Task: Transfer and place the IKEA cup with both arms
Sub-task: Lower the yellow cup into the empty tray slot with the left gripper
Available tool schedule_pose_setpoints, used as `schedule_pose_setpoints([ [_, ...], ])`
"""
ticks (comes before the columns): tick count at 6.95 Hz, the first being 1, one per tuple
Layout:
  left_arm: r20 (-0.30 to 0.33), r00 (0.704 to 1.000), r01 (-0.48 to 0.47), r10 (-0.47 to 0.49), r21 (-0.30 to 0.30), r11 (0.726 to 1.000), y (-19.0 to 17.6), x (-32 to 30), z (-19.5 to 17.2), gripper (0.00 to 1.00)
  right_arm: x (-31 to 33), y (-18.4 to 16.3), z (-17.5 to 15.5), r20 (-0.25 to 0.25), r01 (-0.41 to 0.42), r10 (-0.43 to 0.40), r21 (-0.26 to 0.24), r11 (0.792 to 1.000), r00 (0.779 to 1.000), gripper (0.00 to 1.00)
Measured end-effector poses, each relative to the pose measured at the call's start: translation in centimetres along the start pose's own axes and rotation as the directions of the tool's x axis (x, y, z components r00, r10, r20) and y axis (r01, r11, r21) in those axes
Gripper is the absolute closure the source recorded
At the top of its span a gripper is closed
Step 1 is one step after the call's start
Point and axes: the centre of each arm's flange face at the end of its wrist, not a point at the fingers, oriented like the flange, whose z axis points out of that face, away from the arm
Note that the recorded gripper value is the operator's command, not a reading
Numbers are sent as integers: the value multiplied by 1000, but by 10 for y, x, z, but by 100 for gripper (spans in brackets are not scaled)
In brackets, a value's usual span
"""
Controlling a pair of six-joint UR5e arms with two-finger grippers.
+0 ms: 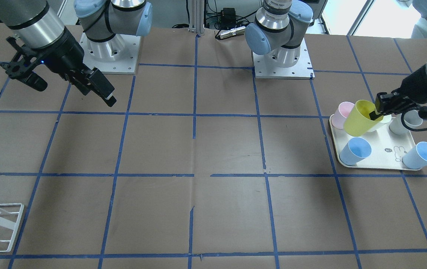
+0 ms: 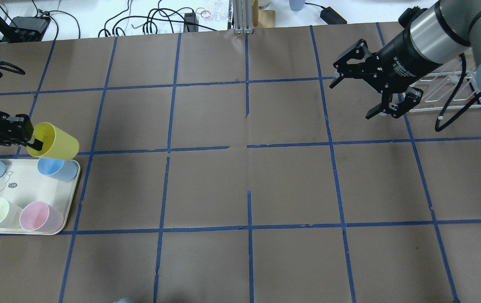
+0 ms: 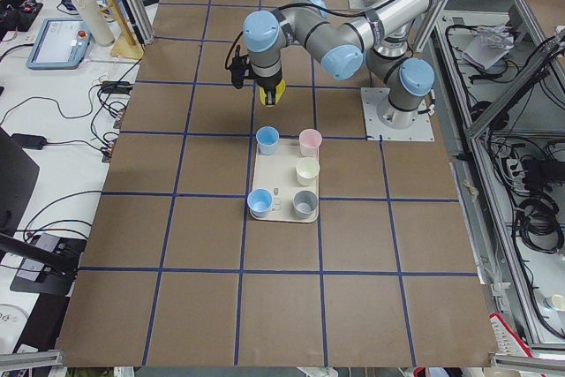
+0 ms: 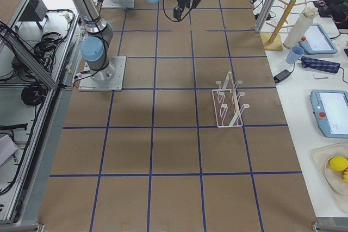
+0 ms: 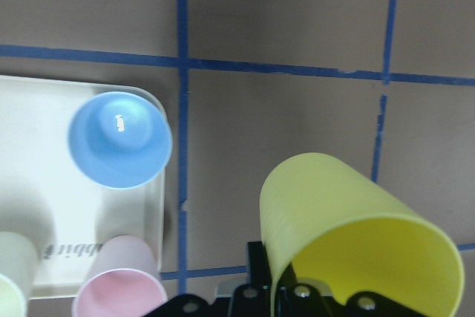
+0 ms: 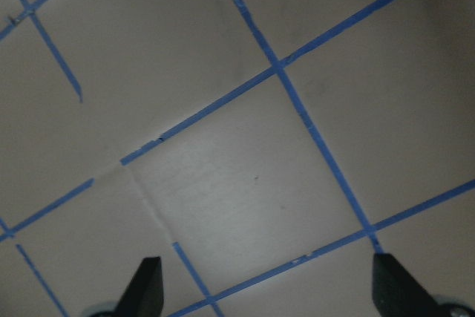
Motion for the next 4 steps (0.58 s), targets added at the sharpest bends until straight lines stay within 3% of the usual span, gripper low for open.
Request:
schedule_pose_setpoints([
  [1, 14, 999, -47, 48, -19, 999, -8, -37, 3, 100, 1, 9, -5, -61, 80, -78, 21, 997, 995, 0],
  [3, 26, 994, -107, 107, -29, 994, -23, -110, 22, 100, 5, 17, -12, -97, 289, -286, 22, 957, 953, 0],
  [4, 37, 991, -124, 127, -57, 991, -32, -133, 33, 100, 6, 19, -14, -103, 341, -338, 20, 940, 936, 0],
])
